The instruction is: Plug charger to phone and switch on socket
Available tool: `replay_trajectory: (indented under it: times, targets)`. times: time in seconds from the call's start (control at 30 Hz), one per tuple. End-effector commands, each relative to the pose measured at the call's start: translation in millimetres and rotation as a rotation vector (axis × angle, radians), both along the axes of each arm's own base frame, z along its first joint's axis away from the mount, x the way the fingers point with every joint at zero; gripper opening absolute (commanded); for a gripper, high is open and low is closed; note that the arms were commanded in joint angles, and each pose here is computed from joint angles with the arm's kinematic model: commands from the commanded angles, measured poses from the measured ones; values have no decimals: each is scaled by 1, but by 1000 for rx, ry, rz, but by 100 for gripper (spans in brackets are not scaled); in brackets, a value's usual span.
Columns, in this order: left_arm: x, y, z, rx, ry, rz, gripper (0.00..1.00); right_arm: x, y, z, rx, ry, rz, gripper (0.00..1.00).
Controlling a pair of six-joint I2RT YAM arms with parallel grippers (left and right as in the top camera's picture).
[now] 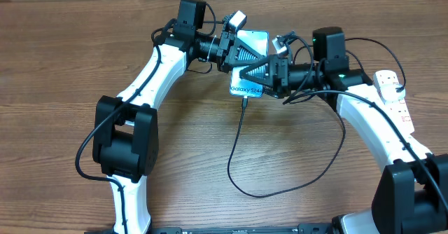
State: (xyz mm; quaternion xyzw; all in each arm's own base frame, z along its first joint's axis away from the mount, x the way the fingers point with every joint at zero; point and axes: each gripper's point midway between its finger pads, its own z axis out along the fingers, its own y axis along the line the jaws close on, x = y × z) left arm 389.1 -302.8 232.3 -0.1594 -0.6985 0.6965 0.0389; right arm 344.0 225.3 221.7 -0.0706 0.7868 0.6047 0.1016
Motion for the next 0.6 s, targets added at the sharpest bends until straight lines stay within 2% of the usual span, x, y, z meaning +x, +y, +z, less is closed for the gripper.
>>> replay_trajectory:
  times: [0.0, 0.17, 0.37, 0.57]
  targets:
    - [-8, 4, 20, -65, -94, -30, 4, -8, -4, 18, 72, -84, 79, 100]
    - [-7, 4, 20, -68, -107, -30, 4, -15, -12, -3, -6, -71, 65, 100]
    - [-7, 4, 20, -51, -52, -29, 4, -34, -16, -17, -49, 1, 90, 100]
    - [-7, 4, 20, -46, -39, -28, 4, -46, -17, -21, -57, 84, 95, 85]
